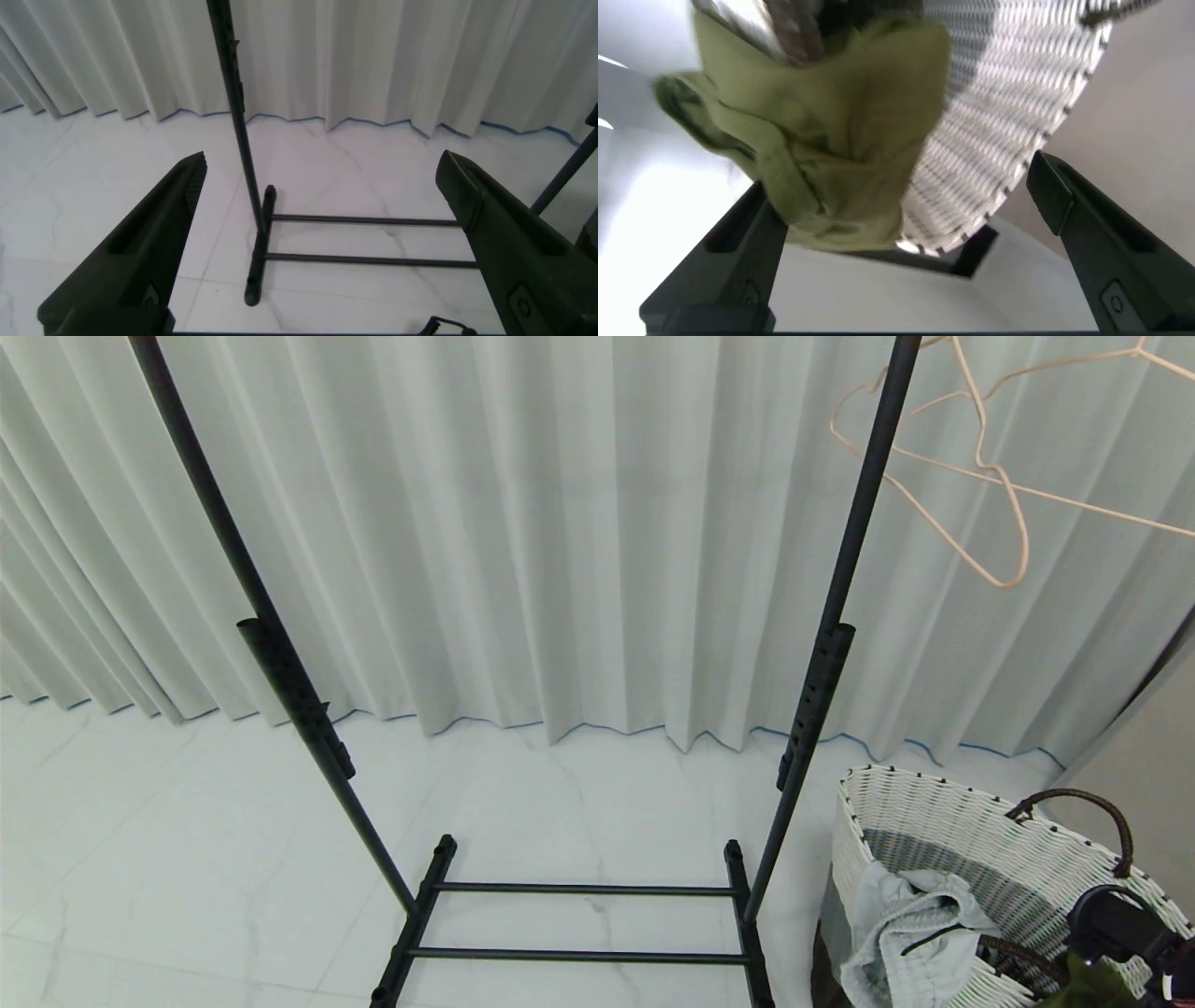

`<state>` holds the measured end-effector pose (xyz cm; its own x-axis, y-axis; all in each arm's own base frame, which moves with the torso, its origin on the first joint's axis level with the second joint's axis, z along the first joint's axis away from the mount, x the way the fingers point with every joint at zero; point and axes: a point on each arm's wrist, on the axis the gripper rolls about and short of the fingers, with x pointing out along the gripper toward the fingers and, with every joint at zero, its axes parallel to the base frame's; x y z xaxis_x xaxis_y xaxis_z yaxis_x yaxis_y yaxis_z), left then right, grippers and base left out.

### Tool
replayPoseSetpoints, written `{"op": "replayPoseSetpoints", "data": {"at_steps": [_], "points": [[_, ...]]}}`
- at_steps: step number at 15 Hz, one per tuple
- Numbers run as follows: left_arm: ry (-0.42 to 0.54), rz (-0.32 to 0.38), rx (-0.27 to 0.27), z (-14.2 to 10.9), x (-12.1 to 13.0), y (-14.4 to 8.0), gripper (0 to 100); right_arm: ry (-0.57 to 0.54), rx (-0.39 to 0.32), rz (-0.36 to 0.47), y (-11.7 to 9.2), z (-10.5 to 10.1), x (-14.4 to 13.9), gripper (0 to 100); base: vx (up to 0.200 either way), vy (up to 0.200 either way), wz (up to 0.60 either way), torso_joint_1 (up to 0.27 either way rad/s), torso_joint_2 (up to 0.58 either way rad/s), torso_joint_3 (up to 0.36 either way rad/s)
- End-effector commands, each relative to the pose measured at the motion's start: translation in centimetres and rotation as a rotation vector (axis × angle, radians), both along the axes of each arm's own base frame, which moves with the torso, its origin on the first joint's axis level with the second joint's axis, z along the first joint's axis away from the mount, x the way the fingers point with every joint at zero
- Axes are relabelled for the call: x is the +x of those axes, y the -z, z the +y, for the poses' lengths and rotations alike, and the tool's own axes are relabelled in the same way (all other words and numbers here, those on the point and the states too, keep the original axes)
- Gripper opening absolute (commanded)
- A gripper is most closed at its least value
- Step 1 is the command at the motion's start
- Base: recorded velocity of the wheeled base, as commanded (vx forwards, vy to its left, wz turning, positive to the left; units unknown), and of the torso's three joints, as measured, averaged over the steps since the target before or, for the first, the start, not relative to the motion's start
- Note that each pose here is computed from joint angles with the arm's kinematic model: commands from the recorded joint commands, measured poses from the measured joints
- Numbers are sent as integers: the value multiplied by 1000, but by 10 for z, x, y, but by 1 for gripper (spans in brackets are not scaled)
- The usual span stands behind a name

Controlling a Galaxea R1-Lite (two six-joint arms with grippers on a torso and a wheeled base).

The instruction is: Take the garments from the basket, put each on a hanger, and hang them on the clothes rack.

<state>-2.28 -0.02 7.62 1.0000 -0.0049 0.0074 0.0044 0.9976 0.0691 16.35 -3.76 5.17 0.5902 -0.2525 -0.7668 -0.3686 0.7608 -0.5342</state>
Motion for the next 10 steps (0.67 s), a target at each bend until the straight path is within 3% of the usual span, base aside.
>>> {"op": "replayPoseSetpoints", "data": {"at_steps": [1,5,10], "points": [[0,0,0,0,0,0,100,-8,1,-15,-2,0,0,0,0,0,0,0,0,0],[0,0,0,0,0,0,100,-9,-16,-87,-15,2,-7,0,0,0,0,0,0,0],[0,0,-2,0,0,0,100,-9,-41,-204,-50,5,-21,0,0,0,0,0,0,0]]}}
